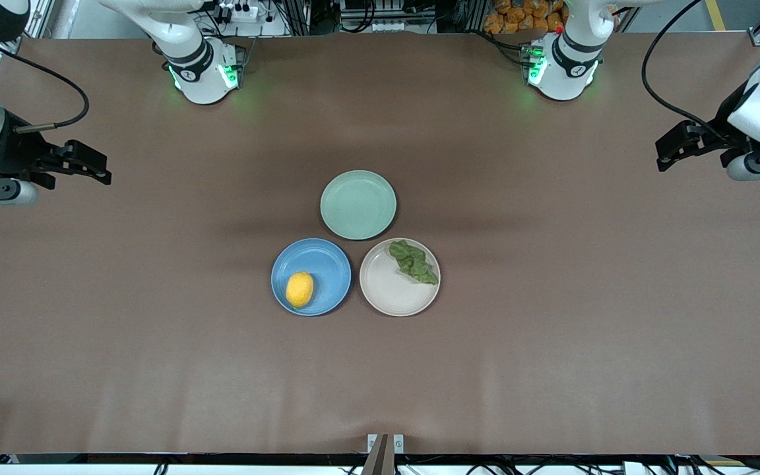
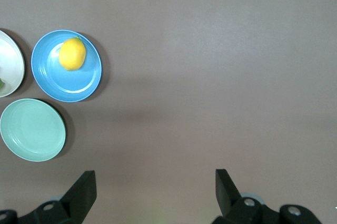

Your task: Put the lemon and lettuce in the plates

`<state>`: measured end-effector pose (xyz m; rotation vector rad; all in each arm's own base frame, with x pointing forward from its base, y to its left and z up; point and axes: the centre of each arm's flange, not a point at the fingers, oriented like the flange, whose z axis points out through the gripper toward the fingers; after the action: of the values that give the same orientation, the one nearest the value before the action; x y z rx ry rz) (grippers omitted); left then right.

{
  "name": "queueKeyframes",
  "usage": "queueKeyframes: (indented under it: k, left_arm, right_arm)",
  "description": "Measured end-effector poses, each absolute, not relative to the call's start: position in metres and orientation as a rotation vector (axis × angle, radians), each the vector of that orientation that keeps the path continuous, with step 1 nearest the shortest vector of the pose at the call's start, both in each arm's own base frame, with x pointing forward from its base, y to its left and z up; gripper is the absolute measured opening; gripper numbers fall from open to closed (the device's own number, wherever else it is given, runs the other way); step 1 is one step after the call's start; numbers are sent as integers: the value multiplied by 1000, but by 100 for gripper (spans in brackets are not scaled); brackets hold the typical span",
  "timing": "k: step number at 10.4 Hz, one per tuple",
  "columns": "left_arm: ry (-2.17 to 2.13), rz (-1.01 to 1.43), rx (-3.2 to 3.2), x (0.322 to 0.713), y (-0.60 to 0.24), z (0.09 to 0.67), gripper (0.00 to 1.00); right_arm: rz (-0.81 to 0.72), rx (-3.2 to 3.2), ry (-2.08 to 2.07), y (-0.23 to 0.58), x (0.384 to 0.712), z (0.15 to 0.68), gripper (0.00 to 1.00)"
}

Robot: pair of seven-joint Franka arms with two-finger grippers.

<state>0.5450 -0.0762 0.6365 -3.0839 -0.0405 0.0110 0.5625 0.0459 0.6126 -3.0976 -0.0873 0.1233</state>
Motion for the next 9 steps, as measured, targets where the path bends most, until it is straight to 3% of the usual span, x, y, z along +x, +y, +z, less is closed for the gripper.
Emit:
queueKeyframes:
  k: [9]
  left_arm:
    - [23, -5, -3103, 543, -79, 640, 100]
  right_arm:
    - [122, -3098, -107, 44, 562, 613, 100]
